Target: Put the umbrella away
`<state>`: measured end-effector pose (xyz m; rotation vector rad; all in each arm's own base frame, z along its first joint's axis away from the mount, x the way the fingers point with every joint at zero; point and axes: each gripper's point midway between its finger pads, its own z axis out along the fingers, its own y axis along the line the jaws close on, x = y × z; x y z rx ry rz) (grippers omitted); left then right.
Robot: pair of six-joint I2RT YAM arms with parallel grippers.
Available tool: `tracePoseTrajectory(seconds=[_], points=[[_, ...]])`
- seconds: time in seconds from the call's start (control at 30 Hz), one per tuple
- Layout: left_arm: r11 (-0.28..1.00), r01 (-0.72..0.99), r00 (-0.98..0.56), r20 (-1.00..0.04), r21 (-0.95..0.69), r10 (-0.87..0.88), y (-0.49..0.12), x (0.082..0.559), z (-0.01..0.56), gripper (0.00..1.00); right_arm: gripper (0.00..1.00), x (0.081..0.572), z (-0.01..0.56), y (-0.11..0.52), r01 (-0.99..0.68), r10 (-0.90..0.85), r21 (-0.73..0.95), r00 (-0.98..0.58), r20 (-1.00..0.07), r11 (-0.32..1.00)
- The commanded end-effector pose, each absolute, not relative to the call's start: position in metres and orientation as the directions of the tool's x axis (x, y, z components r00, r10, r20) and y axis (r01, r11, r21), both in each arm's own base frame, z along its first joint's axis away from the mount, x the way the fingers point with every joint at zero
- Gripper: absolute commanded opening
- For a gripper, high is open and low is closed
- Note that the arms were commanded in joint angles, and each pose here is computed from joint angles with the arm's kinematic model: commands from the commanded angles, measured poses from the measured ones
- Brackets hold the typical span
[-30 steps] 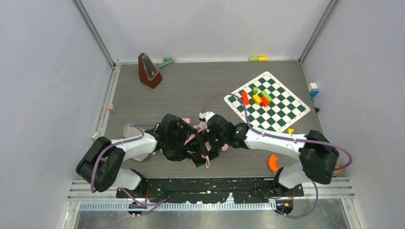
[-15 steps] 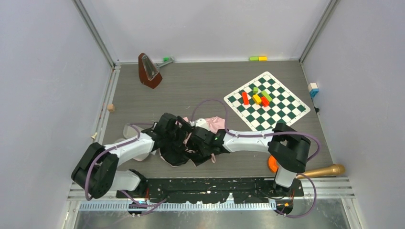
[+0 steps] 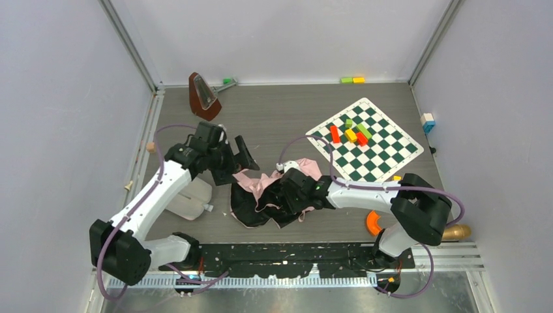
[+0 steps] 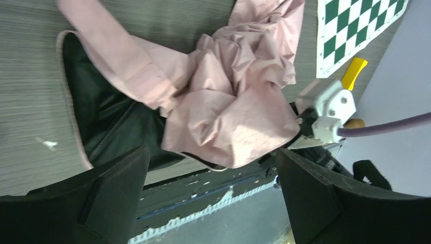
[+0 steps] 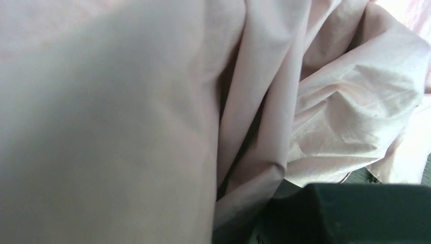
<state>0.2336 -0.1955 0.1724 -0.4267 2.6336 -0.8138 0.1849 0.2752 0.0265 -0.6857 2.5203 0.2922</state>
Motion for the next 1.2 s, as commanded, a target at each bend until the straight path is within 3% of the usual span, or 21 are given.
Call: tracePoseTrajectory(seconds=[0.0, 0.23, 0.47, 0.7, 0.83, 1.0, 1.17], points=[[0.814, -0.136, -0.916, -0.241, -0.565, -0.320, -0.163, 0.227, 0.166, 0.99, 0.05, 0.181, 0.040, 0.277, -0.572, -0.423, 0.119, -0.716, -0.556, 0.812], [0.799, -0.058, -0.876, -0.353, -0.598, -0.328, -0.153, 0.275, 0.149, 0.99, 0.05, 0.170, 0.040, 0.287, -0.631, -0.441, 0.216, -0.709, -0.550, 0.745], [0.737, -0.061, -0.885, -0.304, -0.673, -0.351, -0.178, 0.299, 0.105, 0.99, 0.05, 0.172, 0.046, 0.299, -0.641, -0.427, 0.268, -0.712, -0.558, 0.719], [0.733, -0.013, -0.941, -0.240, -0.680, -0.240, -0.209, 0.260, 0.086, 0.95, 0.05, 0.178, 0.043, 0.303, -0.623, -0.409, 0.299, -0.735, -0.541, 0.723], [0.743, -0.098, -0.950, -0.160, -0.662, -0.268, -0.203, 0.219, 0.071, 0.95, 0.05, 0.184, 0.041, 0.301, -0.596, -0.383, 0.324, -0.758, -0.528, 0.735], [0.609, -0.140, -0.928, -0.111, -0.781, -0.356, -0.219, 0.200, 0.080, 0.98, 0.05, 0.187, 0.044, 0.309, -0.583, -0.345, 0.385, -0.774, -0.531, 0.715], [0.493, -0.148, -0.896, -0.094, -0.857, -0.433, -0.234, 0.217, 0.100, 0.99, 0.05, 0.182, 0.052, 0.329, -0.582, -0.318, 0.475, -0.789, -0.526, 0.660]])
